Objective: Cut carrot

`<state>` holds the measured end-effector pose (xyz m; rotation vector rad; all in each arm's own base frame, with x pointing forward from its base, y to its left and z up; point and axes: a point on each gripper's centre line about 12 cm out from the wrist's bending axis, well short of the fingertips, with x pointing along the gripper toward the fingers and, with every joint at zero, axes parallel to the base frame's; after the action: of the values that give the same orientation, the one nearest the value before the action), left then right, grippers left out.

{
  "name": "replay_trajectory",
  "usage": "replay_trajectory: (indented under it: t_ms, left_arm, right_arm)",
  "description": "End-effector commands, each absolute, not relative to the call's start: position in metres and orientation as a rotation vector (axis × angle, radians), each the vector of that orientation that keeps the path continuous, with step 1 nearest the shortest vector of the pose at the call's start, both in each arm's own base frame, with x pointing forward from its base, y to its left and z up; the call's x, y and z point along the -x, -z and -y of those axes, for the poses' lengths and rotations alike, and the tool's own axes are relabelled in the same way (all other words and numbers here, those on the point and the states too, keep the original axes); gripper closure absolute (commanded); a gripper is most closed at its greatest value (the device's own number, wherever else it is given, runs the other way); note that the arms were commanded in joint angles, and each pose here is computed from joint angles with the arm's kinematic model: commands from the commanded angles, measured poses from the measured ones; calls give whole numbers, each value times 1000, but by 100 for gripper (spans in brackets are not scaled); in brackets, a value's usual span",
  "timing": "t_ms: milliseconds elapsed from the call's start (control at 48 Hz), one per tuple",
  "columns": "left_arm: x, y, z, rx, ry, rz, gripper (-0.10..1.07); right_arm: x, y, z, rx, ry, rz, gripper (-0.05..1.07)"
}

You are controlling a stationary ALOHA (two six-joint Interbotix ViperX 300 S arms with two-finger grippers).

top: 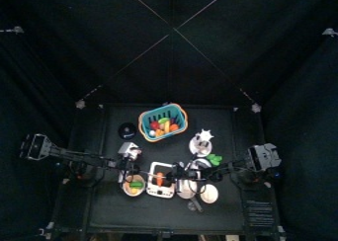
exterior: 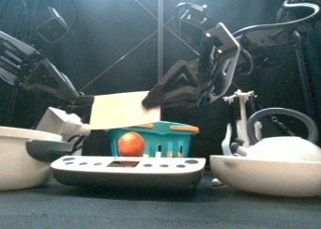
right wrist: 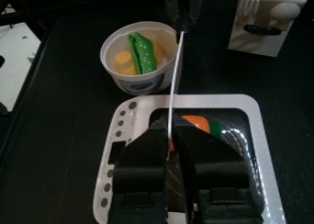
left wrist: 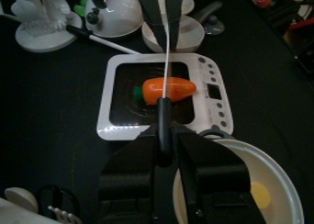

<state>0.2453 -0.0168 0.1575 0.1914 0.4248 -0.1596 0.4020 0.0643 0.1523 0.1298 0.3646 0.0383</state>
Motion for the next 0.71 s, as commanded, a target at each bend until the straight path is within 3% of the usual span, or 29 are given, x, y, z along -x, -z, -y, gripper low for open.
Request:
replay_trajectory:
  t_ms: [0, 688]
  left_arm:
    - [-249, -163, 11, -226, 153, -400, 64]
    - [-245, -149, -1, -161, 122, -410, 64]
  right_arm:
    - [-404, -170, -76, -128, -71, -319, 66]
    - [-403, -162, -74, -143, -59, -372, 66]
